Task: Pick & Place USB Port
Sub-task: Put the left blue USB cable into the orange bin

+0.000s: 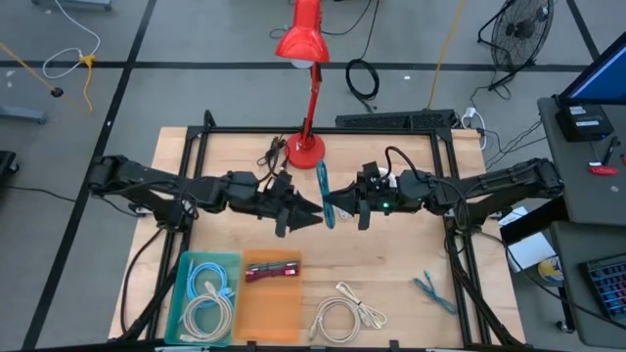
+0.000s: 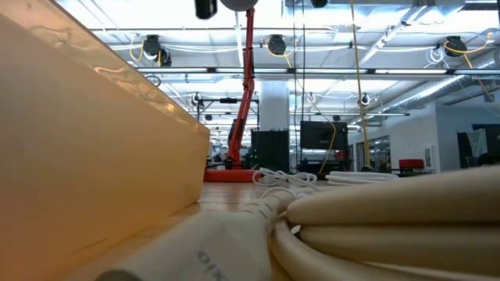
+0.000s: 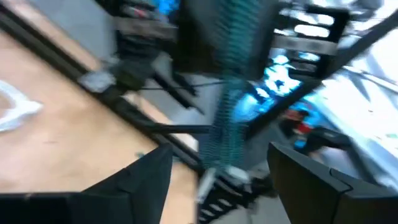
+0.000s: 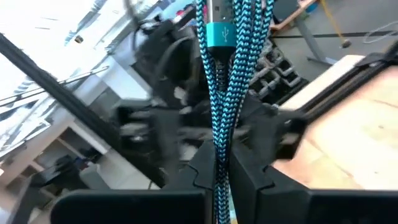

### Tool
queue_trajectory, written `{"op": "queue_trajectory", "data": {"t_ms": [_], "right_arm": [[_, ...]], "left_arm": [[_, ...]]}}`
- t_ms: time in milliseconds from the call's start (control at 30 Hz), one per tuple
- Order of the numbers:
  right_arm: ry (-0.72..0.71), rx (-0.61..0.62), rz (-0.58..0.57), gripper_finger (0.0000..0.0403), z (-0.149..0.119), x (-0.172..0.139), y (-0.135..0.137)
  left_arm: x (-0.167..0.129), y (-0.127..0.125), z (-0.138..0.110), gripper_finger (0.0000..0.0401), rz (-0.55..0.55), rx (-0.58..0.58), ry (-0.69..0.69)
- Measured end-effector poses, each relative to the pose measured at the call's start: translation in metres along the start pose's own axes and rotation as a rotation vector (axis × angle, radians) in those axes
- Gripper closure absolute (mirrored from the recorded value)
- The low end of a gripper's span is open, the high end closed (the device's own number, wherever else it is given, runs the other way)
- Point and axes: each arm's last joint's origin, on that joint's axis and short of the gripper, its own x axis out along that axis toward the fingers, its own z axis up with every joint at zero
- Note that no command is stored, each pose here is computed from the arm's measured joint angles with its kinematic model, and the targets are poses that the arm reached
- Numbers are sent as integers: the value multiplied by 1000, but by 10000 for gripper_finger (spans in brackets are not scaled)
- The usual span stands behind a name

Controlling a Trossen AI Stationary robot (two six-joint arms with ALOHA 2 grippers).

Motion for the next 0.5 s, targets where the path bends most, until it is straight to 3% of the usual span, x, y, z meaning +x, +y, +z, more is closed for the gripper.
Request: {"op": "queue_trajectory", "data": {"t_ms": [200, 500], "right_arm": [[-12, -3, 14, 392, 0, -1, 3], [-14, -14, -13, 392, -2, 3, 0]], "left_arm": [[-13, 2, 2, 160, 141, 56, -6], [-14, -5, 11, 181, 54, 110, -69]]}}
